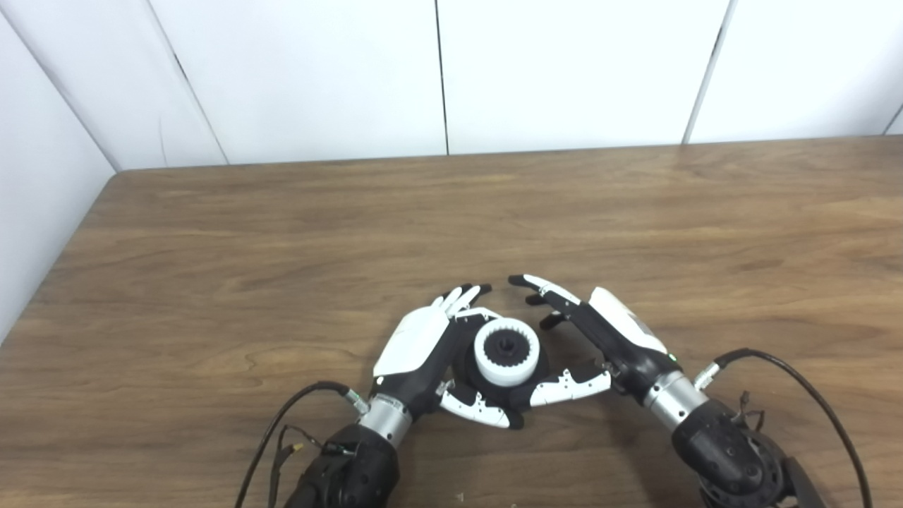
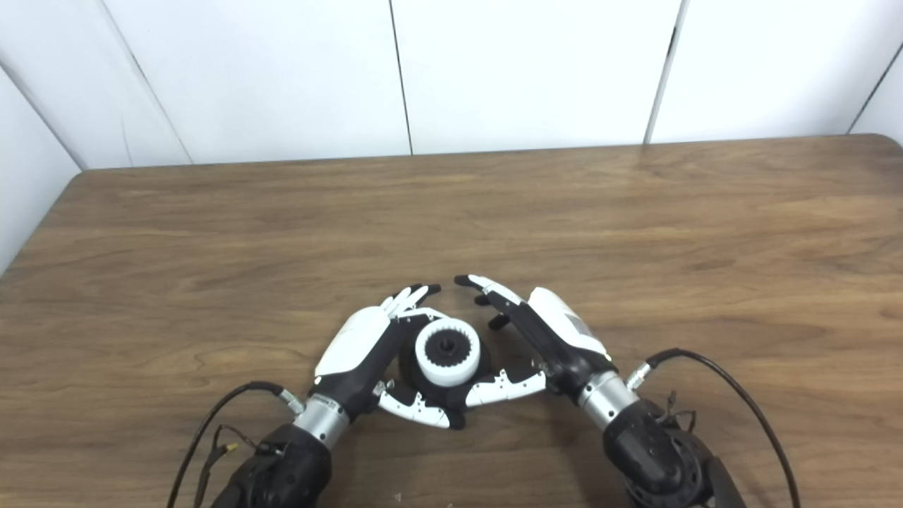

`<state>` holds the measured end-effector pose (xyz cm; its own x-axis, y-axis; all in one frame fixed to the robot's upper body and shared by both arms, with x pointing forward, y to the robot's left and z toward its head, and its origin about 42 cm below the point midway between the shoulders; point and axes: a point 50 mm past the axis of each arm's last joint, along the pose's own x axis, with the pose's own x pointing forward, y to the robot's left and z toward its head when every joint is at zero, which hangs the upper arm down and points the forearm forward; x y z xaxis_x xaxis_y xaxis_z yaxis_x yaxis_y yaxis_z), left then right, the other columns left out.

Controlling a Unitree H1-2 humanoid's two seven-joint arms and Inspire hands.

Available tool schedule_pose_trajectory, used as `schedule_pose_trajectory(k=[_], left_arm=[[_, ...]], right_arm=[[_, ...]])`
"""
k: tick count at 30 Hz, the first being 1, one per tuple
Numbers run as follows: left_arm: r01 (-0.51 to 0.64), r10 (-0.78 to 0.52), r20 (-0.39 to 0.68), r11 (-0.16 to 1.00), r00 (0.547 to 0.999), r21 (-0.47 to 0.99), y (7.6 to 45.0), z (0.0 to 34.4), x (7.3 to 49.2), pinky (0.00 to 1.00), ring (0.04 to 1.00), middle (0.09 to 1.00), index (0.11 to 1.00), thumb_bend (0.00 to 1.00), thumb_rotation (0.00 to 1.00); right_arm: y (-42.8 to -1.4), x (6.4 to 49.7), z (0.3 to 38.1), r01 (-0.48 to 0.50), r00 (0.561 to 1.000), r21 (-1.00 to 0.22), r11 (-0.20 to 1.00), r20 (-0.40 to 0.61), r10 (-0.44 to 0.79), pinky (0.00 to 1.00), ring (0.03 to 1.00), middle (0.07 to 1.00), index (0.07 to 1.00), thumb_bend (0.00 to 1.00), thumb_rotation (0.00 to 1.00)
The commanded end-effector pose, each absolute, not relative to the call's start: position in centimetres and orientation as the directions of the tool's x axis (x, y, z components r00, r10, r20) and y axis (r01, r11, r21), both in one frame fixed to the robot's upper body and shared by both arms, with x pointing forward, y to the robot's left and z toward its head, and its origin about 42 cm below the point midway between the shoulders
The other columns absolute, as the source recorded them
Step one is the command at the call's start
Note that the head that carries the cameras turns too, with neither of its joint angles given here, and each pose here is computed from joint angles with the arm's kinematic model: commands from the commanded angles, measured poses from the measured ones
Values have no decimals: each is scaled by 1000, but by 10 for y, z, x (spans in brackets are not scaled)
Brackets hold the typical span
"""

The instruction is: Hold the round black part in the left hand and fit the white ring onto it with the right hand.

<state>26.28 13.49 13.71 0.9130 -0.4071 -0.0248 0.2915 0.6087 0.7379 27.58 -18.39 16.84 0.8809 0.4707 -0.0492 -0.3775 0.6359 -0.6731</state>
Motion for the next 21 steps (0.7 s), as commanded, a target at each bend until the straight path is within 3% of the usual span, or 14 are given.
schedule_pose_trajectory(k=[1, 14, 21], left_arm=[[269, -399, -10, 599, 917, 754, 139, 142, 265, 1000, 1000, 970, 587, 996, 253], [269, -394, -14, 599, 919, 755, 140, 142, 265, 1000, 1000, 970, 590, 999, 257], [266, -390, -14, 600, 921, 755, 143, 141, 263, 1000, 1000, 971, 593, 994, 242]], right_arm=[[-189, 279, 173, -389, 878, -694, 605, -81, 472, 753, 912, 982, 991, 1000, 485], [-203, 284, 175, -408, 878, -720, 561, -141, 458, 824, 984, 1000, 1000, 1000, 533], [-218, 282, 176, -362, 904, -709, 605, -109, 413, 825, 979, 1000, 1000, 1000, 476]])
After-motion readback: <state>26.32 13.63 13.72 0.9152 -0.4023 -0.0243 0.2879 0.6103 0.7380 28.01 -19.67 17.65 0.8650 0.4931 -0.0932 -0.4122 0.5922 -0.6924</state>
